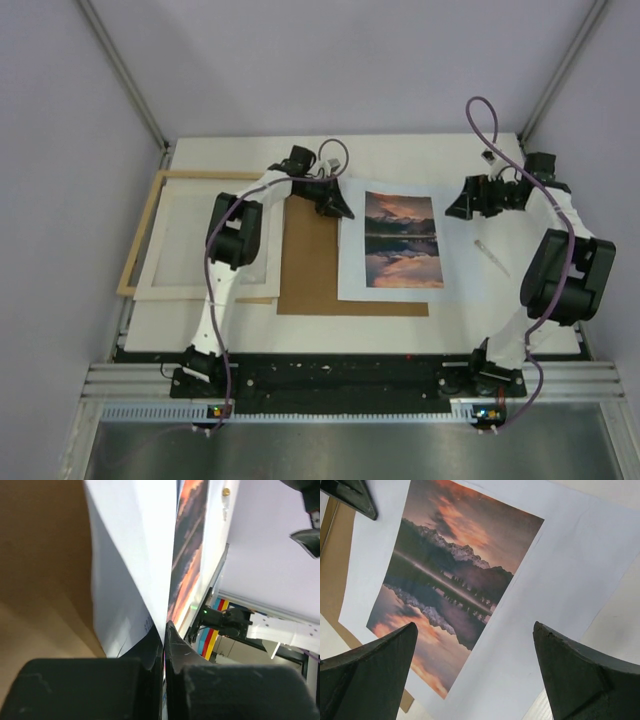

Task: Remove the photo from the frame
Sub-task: Place the photo in the photo frame, then reset both arms

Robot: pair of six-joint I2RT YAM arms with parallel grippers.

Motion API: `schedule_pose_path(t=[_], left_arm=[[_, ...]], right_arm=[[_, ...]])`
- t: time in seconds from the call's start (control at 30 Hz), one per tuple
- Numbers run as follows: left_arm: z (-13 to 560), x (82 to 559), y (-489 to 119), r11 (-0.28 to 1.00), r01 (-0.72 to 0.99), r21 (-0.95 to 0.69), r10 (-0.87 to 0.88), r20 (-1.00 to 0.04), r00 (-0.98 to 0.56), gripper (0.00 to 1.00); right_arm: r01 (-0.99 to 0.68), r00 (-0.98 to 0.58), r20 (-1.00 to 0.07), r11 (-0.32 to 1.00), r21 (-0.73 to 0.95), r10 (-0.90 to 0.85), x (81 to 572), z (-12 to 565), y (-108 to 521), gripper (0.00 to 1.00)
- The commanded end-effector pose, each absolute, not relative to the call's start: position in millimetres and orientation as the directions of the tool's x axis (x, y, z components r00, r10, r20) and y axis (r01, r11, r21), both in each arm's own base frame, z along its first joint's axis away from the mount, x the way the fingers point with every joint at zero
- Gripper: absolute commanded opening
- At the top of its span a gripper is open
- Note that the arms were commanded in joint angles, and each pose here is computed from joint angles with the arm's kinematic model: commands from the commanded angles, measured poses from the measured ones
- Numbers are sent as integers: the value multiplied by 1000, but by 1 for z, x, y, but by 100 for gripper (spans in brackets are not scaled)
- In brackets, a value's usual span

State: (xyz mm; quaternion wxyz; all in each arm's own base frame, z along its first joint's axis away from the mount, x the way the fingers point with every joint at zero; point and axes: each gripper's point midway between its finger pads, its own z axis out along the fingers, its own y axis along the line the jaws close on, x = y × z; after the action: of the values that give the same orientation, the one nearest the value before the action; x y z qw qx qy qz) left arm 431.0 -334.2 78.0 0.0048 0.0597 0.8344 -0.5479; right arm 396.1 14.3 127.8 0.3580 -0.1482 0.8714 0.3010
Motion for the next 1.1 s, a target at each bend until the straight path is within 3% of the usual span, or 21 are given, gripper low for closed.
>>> schedule_pose_path(t=[0.0, 0.07, 0.23, 0.47, 0.5, 0.57, 0.83, 1.07], left_arm=[[78, 445, -334, 436, 181, -882, 98, -154, -983, 0], [76, 447, -333, 449, 187, -874, 97, -160, -982, 5], [78, 452, -315, 529, 216, -821, 92, -198, -976, 53], [129, 464, -270, 591, 271, -759, 40, -308, -950, 66], [141, 464, -264, 598, 291, -746, 37, -337, -941, 72], [166, 462, -252, 608, 334, -720, 40, -393, -919, 98], [263, 438, -173, 837, 412, -360, 78, -668, -740, 98], [333, 389, -102, 957, 270, -103, 42, -875, -482, 99]], right_arm=[[-497, -636, -769, 798, 341, -67, 397, 153, 10, 99], [-495, -637, -767, 800, 339, -70, 395, 153, 10, 99], [-487, -637, -766, 818, 308, -91, 392, 152, 5, 99], [-456, -612, -778, 868, 198, -144, 386, 165, -9, 99], [-454, -603, -784, 872, 185, -148, 385, 169, -10, 99], [-440, -583, -798, 885, 152, -153, 382, 182, -13, 99], [-281, -497, -856, 960, 4, -142, 360, 242, -33, 99], [-7, -279, -947, 987, -164, -159, 324, 316, -62, 99]])
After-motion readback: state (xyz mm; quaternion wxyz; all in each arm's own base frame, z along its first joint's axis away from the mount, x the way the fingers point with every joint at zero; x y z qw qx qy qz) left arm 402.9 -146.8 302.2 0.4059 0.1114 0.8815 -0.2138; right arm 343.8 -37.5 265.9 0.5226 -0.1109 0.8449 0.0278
